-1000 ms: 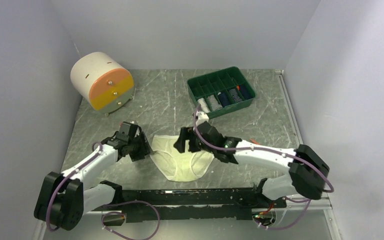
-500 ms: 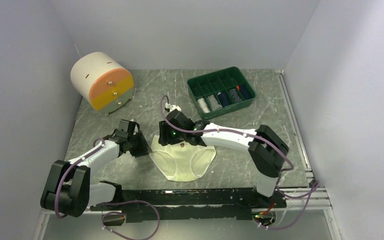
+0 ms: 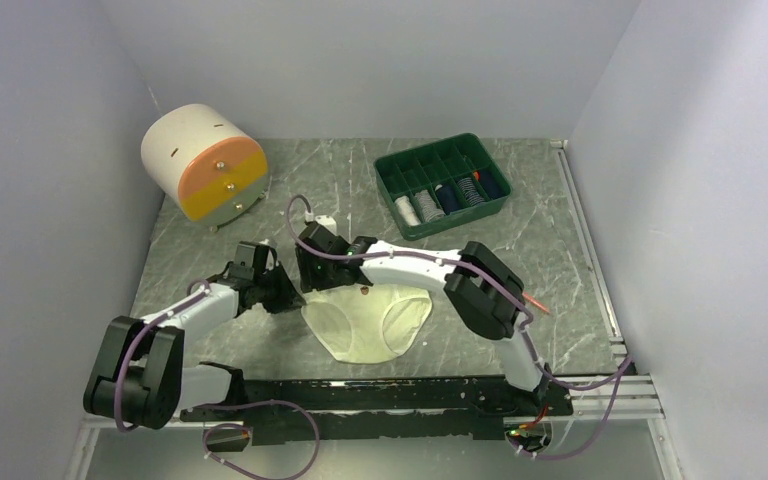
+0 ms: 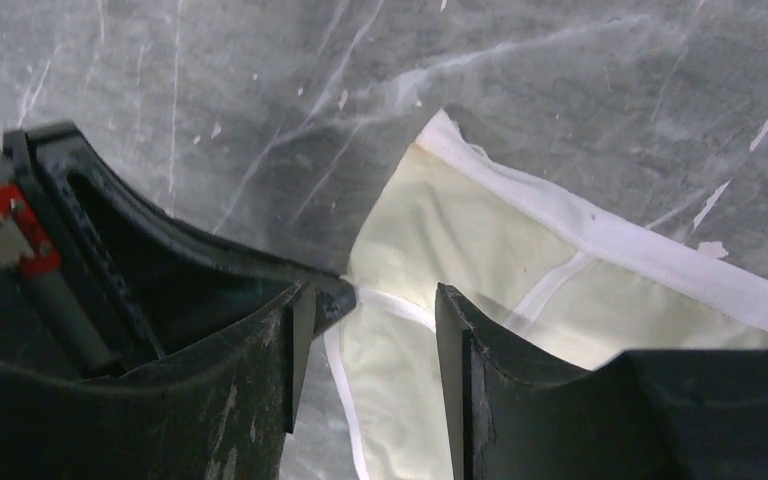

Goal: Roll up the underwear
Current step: Fold the underwear at the center of the board.

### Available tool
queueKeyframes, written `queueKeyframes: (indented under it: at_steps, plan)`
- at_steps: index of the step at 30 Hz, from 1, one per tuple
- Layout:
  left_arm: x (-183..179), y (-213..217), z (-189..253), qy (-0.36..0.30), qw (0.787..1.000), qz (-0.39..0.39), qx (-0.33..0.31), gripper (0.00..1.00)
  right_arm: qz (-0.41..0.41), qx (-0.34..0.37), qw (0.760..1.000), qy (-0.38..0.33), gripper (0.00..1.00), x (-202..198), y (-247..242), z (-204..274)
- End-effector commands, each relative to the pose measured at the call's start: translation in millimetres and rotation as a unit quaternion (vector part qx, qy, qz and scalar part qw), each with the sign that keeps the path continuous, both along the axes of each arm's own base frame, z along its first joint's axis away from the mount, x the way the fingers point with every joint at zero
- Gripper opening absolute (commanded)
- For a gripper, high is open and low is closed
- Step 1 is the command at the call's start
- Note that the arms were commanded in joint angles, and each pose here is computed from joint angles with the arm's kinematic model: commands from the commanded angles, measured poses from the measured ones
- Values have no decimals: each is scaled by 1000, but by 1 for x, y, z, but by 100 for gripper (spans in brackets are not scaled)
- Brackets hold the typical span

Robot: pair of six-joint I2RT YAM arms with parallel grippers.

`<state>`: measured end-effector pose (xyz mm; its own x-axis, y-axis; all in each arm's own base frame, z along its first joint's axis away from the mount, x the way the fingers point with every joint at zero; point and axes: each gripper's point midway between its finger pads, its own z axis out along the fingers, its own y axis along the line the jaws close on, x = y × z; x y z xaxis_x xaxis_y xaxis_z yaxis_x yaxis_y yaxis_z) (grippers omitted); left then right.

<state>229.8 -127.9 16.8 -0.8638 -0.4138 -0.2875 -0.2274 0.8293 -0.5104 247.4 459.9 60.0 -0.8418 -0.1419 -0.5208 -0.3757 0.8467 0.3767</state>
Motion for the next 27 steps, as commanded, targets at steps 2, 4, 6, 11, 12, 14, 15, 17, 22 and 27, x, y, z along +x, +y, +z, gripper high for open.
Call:
queueKeyframes:
  at_steps: [2,4,6,11,12,14,15,17,22,27]
  plan:
    - [-11,0,-13,17,1000,-15,1,8,-59,-10,998,-17,51,25,8,10]
    - [-10,1,-13,15,1000,-16,2,6,-74,-28,997,-18,50,30,6,3]
    - [-9,1,-12,13,1000,-15,4,5,-82,-43,996,-20,49,35,7,-1]
    - [-5,2,-7,5,1000,-13,6,5,-92,-67,993,-21,45,44,12,-12]
    - [-4,2,-5,3,1000,-14,6,5,-93,-73,993,-24,42,46,12,-14]
    - [-4,3,-4,-1,1000,-15,10,5,-94,-81,992,-27,41,48,13,-18]
    - [-4,3,-4,-1,1000,-15,11,5,-90,-83,992,-29,41,49,14,-19]
    - [-3,4,-2,-4,1000,-16,14,5,-89,-92,991,-33,40,51,16,-21]
    - [-4,5,-1,-5,1000,-18,17,5,-90,-118,988,-40,40,55,15,-28]
    - [-4,6,-1,-7,1000,-18,18,5,-88,-142,985,-41,39,53,13,-44]
